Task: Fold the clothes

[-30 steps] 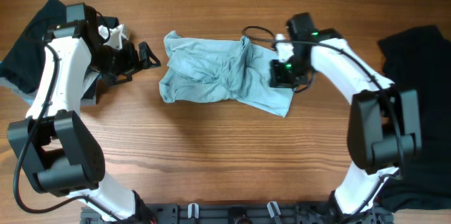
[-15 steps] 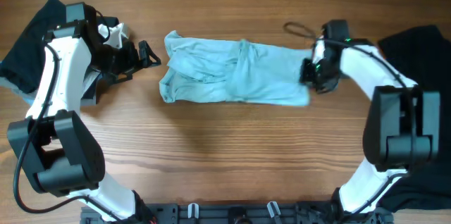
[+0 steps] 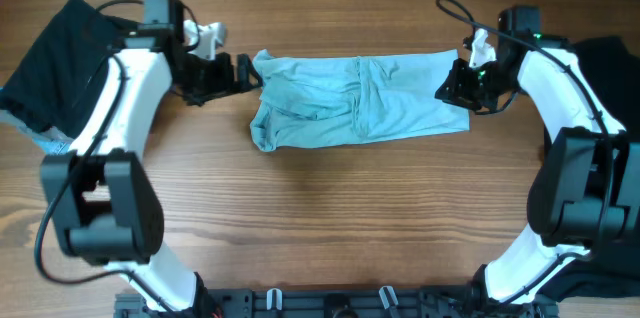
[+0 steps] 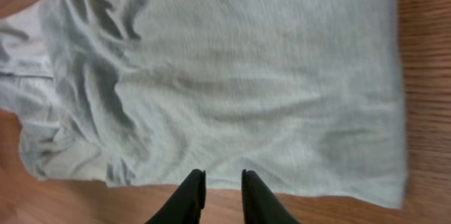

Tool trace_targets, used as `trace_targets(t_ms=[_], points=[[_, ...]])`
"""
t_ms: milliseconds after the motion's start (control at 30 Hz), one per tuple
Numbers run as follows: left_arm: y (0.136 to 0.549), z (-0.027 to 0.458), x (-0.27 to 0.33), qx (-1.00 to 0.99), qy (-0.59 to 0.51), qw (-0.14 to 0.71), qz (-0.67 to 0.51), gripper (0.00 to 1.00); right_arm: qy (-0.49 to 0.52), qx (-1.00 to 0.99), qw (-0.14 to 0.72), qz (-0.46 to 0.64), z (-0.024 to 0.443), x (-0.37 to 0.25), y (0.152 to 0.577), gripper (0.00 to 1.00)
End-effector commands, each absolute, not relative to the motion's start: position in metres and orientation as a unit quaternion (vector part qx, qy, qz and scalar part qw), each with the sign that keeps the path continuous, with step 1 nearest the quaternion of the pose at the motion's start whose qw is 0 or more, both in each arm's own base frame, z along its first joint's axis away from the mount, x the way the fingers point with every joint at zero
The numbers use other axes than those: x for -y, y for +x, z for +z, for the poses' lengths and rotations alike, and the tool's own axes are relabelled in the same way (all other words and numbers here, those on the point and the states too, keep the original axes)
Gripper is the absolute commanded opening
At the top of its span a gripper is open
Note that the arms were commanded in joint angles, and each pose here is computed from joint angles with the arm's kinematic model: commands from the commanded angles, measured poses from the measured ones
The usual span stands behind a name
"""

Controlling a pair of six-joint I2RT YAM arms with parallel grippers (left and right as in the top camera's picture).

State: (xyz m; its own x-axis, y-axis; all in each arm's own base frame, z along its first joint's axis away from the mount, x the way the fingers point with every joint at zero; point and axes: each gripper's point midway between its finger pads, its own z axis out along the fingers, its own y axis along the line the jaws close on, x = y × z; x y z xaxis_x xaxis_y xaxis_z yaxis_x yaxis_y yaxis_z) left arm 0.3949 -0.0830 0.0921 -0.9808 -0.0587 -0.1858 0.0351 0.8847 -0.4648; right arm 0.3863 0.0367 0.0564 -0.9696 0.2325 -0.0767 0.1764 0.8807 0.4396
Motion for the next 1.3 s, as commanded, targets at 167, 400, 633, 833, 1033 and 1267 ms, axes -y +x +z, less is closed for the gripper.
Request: trace_targets(t_ms=[167, 400, 633, 833, 1033, 1267], points=[[0.377, -0.002, 0.117, -0.974, 0.041, 0.007, -0.223, 1.00, 0.117, -0.965, 0.080, 0.220, 0.050, -0.036, 0.387, 0.21], [0.352, -0.043, 0.157, -0.971, 0.088, -0.047, -0.216, 0.99, 0.116, -0.965, 0.080, 0.220, 0.050, -0.036, 0.387, 0.21], [0.343, -0.052, 0.137, -0.985, 0.055, -0.070, -0.145, 0.20, 0.117, -0.965, 0.077, 0.220, 0.050, -0.036, 0.386, 0.20], [0.342, -0.002, 0.052, -0.991, 0.002, -0.134, -0.011, 0.04, 0.120, -0.965, 0.063, 0.224, 0.049, -0.038, 0.379, 0.16], [0.387, 0.117, 0.051, -0.996, -0.020, -0.076, -0.042, 0.04, 0.120, -0.965, 0.061, 0.223, 0.049, -0.038, 0.378, 0.16], [0.379, 0.125, 0.203, -0.987, 0.102, -0.029, -0.119, 0.06, 0.119, -0.966, 0.061, 0.223, 0.049, -0.038, 0.378, 0.16]])
